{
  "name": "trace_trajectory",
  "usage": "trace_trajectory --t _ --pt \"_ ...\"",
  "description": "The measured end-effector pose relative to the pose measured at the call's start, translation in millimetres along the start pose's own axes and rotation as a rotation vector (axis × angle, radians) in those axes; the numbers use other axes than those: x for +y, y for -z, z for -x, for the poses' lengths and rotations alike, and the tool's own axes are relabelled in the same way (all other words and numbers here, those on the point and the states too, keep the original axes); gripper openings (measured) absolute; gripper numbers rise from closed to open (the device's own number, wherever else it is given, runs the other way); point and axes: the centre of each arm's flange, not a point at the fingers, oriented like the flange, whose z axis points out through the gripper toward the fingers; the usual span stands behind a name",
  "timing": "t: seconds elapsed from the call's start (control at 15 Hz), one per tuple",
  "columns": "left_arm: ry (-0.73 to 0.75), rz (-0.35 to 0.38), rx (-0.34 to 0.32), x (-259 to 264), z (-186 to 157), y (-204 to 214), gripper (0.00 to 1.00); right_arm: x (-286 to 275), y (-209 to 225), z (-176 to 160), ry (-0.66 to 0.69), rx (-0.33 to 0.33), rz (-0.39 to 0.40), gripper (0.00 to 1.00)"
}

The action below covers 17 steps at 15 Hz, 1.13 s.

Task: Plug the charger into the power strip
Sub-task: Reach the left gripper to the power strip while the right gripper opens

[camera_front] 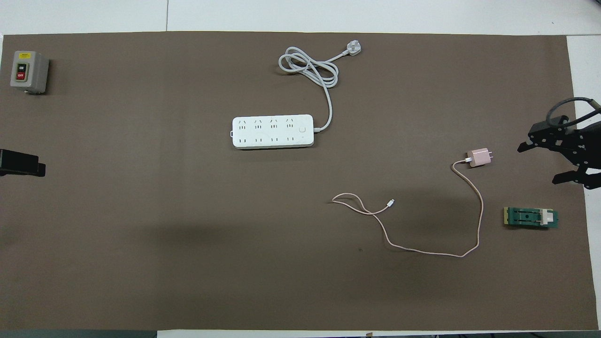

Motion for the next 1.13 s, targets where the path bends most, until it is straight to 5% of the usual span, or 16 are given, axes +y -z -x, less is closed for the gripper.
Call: trace_trajectory --t 0.47,0.87,1.13 --pt "-0.003 0.03 0.001 3 3 3 1.0 20 -32 -51 -0.469 -0.17 -0.199 1.0" --pt "-0.026 0.12 0.011 12 3 5 1.0 29 -32 -60 -0.55 -0.19 -0.212 1.0" --pt "-0.01 0.295 0.016 26 2 0 1.0 30 -28 -62 -0.556 -0.184 -0.218 1.0"
